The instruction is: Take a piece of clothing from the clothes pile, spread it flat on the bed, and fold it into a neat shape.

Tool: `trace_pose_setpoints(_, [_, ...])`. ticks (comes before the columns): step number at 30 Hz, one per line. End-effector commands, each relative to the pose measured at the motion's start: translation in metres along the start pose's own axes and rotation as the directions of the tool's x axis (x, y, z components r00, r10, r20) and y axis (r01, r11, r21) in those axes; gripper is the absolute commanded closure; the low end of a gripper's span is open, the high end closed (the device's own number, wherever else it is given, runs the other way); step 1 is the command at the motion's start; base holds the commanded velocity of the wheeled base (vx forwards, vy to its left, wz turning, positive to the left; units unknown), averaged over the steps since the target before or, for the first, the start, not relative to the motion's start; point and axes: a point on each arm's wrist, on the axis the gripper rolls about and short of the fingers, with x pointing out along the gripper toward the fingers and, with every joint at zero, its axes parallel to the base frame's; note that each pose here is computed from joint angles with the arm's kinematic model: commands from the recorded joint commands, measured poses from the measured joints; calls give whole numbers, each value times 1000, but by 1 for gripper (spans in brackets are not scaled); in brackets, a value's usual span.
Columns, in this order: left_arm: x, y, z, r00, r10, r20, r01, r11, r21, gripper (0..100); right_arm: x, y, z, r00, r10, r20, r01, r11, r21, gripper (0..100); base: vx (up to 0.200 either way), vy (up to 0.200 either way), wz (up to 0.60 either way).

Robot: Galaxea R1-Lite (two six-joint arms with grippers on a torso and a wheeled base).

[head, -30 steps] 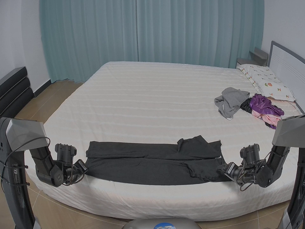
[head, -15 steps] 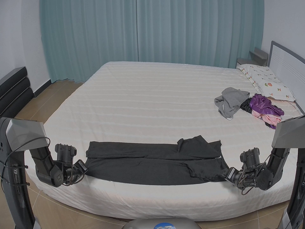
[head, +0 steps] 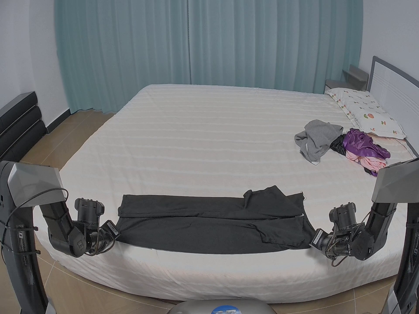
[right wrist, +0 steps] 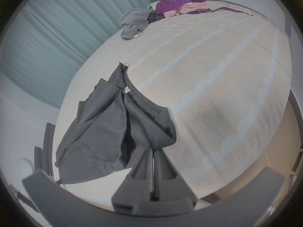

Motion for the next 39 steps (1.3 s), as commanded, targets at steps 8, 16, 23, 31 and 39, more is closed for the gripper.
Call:
trace_pose_setpoints(8, [-13, 6, 8, 1000, 8, 17, -9, 1000, 20, 100, -21, 0, 1, 1000, 13, 17, -13, 1000, -8, 100, 0, 0, 0])
trace_pose_setpoints(16, [-15, 12, 7, 1000, 28, 10, -28, 998, 50, 100, -33, -7, -5, 1000, -2, -4, 2, 999, -52, 100, 0, 0, 0])
trace_pose_setpoints(23, [-18, 20, 4, 999, 52, -4, -51, 994, 99, 100, -37, -10, -12, 1000, -11, -28, 8, 996, -92, 100, 0, 0, 0])
trace_pose_setpoints(31, [-17, 23, 2, 998, 57, -17, -54, 992, 115, 100, -28, -16, -18, 997, -39, -63, 31, 991, -130, 100, 0, 0, 0])
trace_pose_setpoints(39, [-17, 20, 6, 999, 40, -5, -39, 993, 110, 0, -30, -9, -17, 999, 7, -52, -15, 989, -146, 0, 0, 0, 0])
